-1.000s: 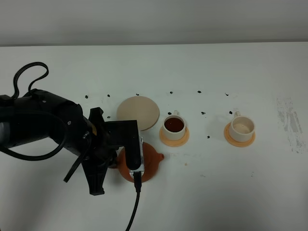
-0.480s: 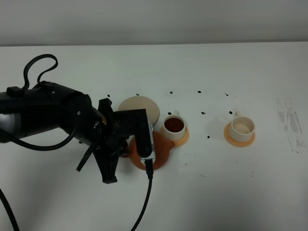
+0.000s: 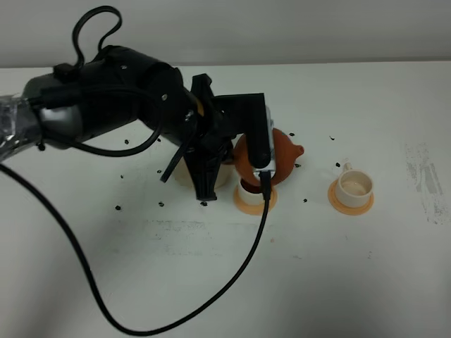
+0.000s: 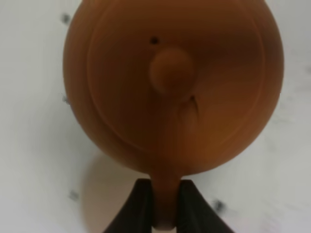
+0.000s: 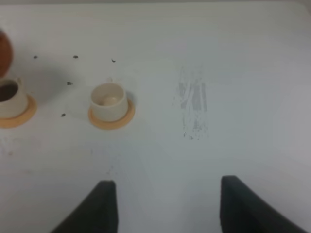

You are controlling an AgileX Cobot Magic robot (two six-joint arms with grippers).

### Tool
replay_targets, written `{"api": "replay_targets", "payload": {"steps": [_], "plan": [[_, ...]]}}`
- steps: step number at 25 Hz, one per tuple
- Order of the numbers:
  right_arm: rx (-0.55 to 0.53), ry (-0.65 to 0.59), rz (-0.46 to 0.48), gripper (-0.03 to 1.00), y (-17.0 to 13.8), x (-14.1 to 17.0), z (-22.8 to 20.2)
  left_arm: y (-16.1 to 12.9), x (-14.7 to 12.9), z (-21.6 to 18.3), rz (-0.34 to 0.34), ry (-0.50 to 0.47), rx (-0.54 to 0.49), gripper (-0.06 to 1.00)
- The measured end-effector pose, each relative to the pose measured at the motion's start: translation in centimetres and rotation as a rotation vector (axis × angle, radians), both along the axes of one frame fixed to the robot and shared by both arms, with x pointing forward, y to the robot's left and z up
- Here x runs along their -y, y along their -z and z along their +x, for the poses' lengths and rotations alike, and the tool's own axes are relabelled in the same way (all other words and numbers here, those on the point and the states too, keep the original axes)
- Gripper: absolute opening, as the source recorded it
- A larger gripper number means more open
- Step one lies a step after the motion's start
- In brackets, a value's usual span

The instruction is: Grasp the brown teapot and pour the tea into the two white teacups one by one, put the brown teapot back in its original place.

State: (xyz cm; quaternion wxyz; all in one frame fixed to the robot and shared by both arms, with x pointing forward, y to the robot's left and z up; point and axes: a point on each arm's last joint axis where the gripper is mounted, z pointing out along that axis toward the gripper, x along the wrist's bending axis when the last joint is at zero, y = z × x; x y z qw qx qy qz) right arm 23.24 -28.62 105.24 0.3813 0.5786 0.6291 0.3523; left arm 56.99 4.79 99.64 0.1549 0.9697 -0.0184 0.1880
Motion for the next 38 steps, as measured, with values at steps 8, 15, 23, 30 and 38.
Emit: {"api": "replay_targets", "payload": {"steps": [8, 15, 23, 30, 38], "plan": [[0.0, 0.0, 0.0, 0.49, 0.0, 0.0, 0.0, 0.7, 4.0, 4.6, 0.036, 0.078, 0.117, 0.12], [0.0, 0.0, 0.0, 0.49, 0.0, 0.0, 0.0, 2.6, 6.4, 5.1, 0.079, 0.214, 0.162, 0.12], [0.0, 0.0, 0.0, 0.49, 0.0, 0.0, 0.0, 3.5, 7.6, 4.8, 0.156, 0.308, 0.234, 0.12], [0.0, 0.0, 0.0, 0.49, 0.0, 0.0, 0.0, 3.9, 8.3, 4.3, 0.229, 0.37, 0.283, 0.12], [0.0, 0.0, 0.0, 0.49, 0.0, 0.0, 0.0, 3.8, 9.0, 4.0, 0.294, 0.432, 0.361, 0.12]]}}
